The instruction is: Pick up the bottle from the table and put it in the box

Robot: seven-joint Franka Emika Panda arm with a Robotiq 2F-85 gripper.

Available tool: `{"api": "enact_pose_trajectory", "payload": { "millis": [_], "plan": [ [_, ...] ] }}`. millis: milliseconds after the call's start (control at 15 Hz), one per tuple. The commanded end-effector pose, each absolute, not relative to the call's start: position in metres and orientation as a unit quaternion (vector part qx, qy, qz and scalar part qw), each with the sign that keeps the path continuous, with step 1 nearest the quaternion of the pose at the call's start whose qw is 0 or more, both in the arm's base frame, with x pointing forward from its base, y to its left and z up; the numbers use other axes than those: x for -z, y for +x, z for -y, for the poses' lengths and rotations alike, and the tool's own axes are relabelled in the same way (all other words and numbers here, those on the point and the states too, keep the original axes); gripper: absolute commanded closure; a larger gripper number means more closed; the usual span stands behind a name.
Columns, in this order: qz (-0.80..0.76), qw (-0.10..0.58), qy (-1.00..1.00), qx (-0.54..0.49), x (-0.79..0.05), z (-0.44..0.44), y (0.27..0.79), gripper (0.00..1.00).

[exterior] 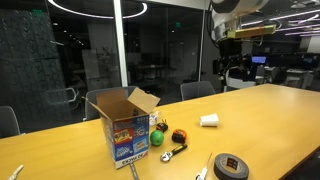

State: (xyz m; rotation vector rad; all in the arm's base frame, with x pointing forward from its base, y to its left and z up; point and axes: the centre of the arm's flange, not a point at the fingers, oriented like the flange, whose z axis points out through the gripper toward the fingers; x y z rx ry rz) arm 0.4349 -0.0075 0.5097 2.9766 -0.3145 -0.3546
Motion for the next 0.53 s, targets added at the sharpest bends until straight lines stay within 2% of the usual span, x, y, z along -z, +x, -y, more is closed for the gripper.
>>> {"api": "enact_pose_trajectory", "payload": {
  "millis": [0, 467],
  "plan": [
    [0.104, 0.064, 0.986, 0.116, -0.5096, 0.0076, 0.4316, 0.00],
    [0.105, 0.063, 0.986, 0.115, -0.5080, 0.0075, 0.4307, 0.00]
  ]
}}
